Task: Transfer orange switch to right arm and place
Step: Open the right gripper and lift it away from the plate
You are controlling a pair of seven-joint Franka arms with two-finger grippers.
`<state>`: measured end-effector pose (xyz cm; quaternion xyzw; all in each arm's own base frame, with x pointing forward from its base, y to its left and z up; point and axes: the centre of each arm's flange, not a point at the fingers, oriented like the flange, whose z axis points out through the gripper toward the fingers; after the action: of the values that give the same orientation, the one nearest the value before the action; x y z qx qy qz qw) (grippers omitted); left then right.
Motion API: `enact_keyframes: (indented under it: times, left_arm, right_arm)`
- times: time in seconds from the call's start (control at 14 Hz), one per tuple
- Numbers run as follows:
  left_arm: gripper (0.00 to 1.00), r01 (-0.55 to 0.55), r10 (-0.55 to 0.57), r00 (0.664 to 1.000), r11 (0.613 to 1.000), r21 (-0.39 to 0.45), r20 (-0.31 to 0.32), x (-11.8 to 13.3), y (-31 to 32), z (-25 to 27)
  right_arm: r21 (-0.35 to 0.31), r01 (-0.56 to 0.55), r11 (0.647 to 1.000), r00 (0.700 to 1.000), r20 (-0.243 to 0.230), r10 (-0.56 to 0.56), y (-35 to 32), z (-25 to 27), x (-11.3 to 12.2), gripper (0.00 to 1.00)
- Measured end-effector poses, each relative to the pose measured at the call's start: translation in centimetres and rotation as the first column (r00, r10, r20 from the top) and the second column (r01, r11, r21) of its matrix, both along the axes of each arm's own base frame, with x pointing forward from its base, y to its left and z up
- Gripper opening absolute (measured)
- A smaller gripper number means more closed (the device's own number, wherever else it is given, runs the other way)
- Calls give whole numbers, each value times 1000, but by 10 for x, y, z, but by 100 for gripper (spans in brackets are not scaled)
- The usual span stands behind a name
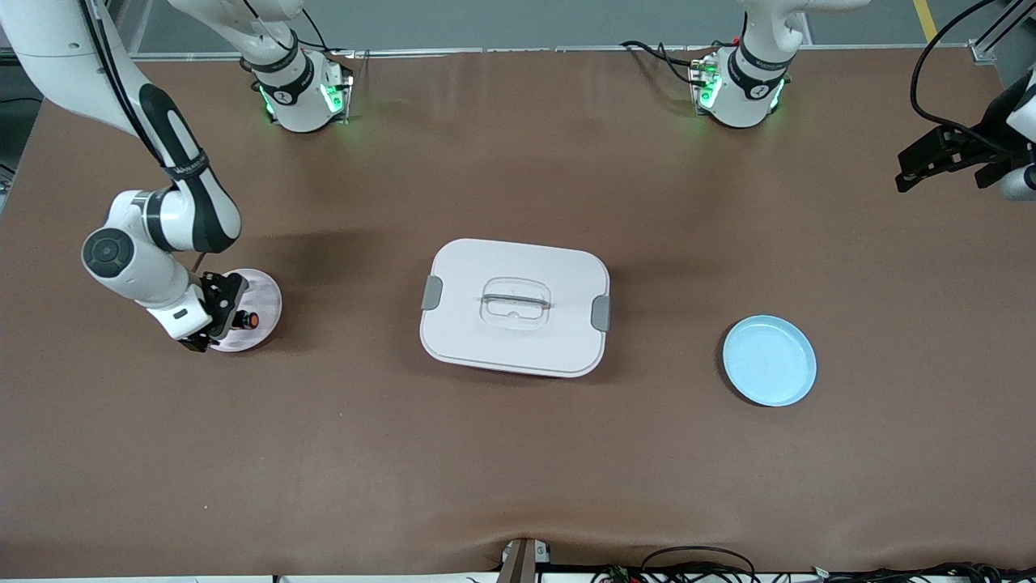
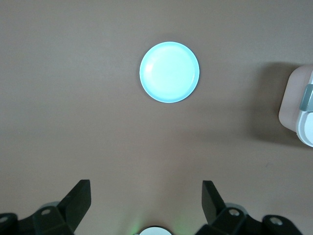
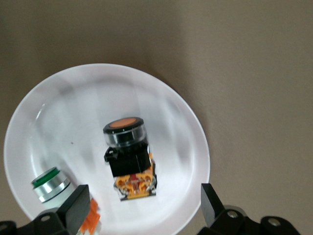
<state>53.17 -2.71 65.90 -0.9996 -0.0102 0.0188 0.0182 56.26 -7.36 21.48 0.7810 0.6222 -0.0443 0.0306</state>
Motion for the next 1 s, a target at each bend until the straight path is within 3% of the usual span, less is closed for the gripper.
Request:
enact_keyframes:
  times: [0.29, 0.5, 0.64, 1.0]
  left_arm:
    - [100, 0, 0, 1000, 1000, 0, -2, 0, 0, -1]
    - [100, 0, 0, 1000, 1000, 0, -4, 1, 0, -2]
    - [100, 0, 0, 1000, 1000, 0, -5, 1, 0, -3]
    - [100, 0, 0, 1000, 1000, 1, -8, 1, 0, -4]
  right_arm:
    - [-11, 176, 984, 983, -48, -176, -4, 52, 7, 100]
    - [49, 330, 943, 941, -91, -325, -5, 84, 0, 100]
    - [39, 436, 899, 896, -106, -430, -7, 106, -4, 100]
    - [-20, 665, 746, 740, -115, -662, 15, 166, -23, 100]
